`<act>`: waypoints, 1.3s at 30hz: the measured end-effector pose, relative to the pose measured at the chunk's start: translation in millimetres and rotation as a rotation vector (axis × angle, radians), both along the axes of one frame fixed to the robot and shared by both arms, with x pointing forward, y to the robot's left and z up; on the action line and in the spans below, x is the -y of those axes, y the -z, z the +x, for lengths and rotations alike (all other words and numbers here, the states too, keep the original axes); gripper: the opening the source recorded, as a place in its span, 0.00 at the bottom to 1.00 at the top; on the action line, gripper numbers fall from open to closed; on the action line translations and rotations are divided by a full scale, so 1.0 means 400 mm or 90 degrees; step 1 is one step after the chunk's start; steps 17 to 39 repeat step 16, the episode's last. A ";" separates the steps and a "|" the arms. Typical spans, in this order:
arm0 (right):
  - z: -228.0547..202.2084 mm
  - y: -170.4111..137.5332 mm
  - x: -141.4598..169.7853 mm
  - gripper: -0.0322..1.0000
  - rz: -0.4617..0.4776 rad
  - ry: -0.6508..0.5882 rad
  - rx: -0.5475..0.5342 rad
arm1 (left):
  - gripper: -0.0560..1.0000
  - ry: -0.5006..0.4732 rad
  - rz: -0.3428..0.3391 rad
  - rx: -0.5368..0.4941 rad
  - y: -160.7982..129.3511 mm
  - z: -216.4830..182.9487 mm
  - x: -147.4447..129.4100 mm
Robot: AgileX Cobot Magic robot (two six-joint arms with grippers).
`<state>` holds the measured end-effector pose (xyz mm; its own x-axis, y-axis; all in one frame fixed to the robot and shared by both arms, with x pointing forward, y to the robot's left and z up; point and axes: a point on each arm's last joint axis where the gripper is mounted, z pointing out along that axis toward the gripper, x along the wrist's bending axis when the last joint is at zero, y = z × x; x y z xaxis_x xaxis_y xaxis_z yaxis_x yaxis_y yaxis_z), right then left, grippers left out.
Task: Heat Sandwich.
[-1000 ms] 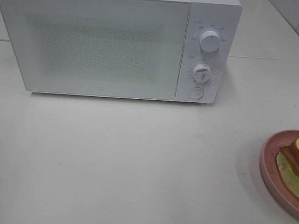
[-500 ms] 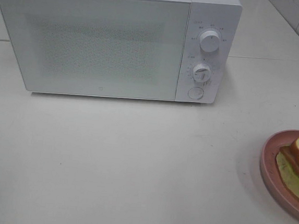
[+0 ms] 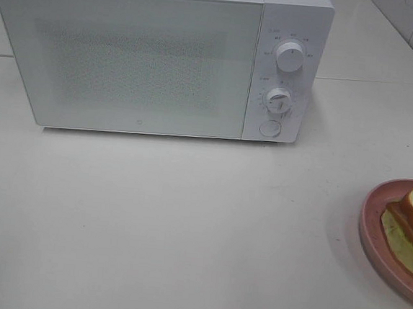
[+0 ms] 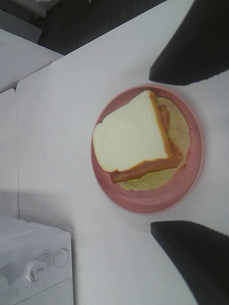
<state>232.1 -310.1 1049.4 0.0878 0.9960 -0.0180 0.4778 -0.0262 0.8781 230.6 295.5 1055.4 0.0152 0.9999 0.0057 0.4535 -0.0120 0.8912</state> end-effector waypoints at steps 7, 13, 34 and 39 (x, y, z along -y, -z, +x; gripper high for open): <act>0.000 0.000 0.000 0.76 0.000 0.000 0.000 | 0.98 0.000 0.000 0.000 0.000 0.000 0.000; 0.000 0.000 0.000 0.76 0.000 0.000 0.000 | 0.98 0.000 0.000 0.000 0.000 0.000 0.000; 0.000 0.000 0.000 0.76 0.000 0.000 0.000 | 0.98 0.000 0.000 0.000 0.000 0.000 0.000; 0.000 0.000 0.000 0.76 0.000 0.000 0.000 | 0.98 0.000 0.000 0.000 0.000 0.000 0.000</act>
